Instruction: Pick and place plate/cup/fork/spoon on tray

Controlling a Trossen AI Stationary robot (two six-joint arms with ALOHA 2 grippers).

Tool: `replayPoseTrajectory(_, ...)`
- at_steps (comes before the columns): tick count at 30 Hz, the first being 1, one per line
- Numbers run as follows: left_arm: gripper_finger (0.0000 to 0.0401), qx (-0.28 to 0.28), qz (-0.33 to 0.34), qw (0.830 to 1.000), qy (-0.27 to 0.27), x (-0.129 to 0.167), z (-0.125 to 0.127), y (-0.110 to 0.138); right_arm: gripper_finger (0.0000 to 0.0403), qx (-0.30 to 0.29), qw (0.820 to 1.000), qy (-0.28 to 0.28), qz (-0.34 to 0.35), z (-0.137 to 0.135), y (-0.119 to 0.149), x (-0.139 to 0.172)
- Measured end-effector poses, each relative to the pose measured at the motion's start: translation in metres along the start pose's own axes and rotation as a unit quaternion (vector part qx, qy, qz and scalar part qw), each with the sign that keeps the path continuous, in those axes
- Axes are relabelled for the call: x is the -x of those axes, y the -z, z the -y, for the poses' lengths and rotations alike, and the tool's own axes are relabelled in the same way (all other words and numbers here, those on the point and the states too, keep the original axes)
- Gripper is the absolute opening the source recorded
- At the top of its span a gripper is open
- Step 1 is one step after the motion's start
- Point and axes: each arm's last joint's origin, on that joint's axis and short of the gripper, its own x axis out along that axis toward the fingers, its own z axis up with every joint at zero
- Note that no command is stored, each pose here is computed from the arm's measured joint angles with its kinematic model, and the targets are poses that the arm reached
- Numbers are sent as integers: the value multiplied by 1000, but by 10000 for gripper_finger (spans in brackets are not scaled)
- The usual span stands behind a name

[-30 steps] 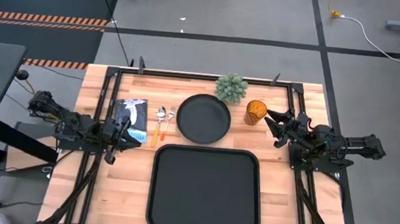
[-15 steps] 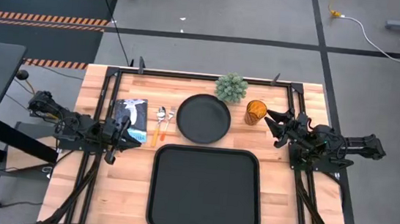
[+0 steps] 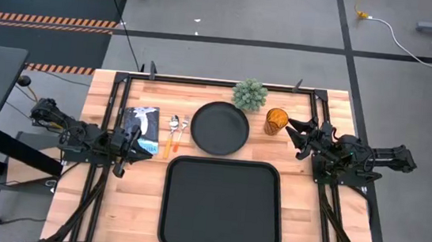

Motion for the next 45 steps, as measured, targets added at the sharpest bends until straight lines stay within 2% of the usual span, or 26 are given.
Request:
replayPoseTrajectory(12,36,2,5,1000,0,0,0,-1,197,0,1000,0,0,0,0,0)
replayPoseTrajectory(18,36,91,30,995,4,0,1,-6,197,-5,1000,2,9,0,-2,0)
replayPoseTrajectory(20,36,101,29,994,5,0,1,-6,197,-19,1000,1,11,0,-2,0)
replayPoseTrajectory(23,36,102,30,994,5,0,1,-6,197,-34,999,0,22,0,-4,0)
replayPoseTrajectory(27,36,103,41,994,7,0,1,-8,197,-19,999,-2,25,-1,-5,0)
replayPoseTrajectory(29,36,85,42,995,1,0,0,-8,197,-8,1000,-2,25,-1,-5,0)
replayPoseTrajectory(35,36,77,47,996,-6,0,0,-9,197,-8,1000,-3,29,-1,-6,0)
replayPoseTrajectory(39,36,77,54,994,-56,1,-3,-9,197,-57,998,-10,17,-1,-4,0)
replayPoseTrajectory(43,36,78,59,992,-84,1,-5,-9,196,-46,998,-45,-23,-3,-1,-1)
replayPoseTrajectory(45,36,73,72,990,-92,1,-5,-12,193,-34,998,-30,-45,-4,-2,-2)
